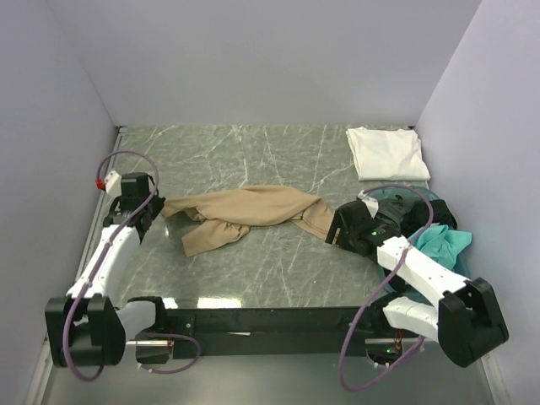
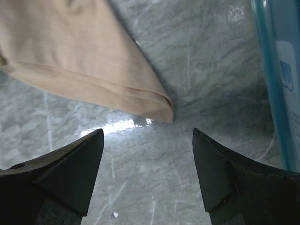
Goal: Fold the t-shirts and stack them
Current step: Flatten the tshirt out
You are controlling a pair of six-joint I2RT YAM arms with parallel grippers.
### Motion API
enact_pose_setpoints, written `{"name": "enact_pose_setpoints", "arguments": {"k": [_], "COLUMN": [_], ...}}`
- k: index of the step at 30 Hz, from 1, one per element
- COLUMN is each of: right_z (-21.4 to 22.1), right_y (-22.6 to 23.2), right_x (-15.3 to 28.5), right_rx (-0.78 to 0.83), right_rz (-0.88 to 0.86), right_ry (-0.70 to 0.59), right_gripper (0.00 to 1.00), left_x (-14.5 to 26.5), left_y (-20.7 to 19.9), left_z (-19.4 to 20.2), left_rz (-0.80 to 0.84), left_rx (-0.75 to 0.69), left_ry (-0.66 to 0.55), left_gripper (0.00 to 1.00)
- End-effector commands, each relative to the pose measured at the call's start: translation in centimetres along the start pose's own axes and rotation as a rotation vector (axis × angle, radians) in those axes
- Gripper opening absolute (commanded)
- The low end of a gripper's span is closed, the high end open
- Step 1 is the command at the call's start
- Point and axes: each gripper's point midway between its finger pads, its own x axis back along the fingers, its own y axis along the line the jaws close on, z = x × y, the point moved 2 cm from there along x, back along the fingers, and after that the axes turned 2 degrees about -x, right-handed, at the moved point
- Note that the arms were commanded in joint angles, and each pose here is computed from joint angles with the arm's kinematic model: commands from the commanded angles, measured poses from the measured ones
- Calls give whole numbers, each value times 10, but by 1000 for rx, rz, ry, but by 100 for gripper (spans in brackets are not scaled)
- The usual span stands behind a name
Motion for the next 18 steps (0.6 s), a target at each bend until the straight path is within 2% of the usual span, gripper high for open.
{"name": "enact_pose_setpoints", "arguments": {"k": [1,9,15,18], "right_z": [-15,-30,-40,-37], "right_y": [8,34,51,54], "right_x": [-4,-20,-37,-46], "right_rx": [-28,-22,-17,-10], "right_rz": [21,-21,-16,2], "right_ry": [-37,-36,-20,15], "right_gripper": [82,79,78,72], "left_x": [17,44,43,39], "left_y": [0,-8,-9,-8], "left_z": [-18,-35,-35,-35], "left_rz": [7,80,83,58], "left_rx": [59,90,89,85], "left_ry": [-83,-147,-147,-137], "left_gripper": [1,1,1,1]}}
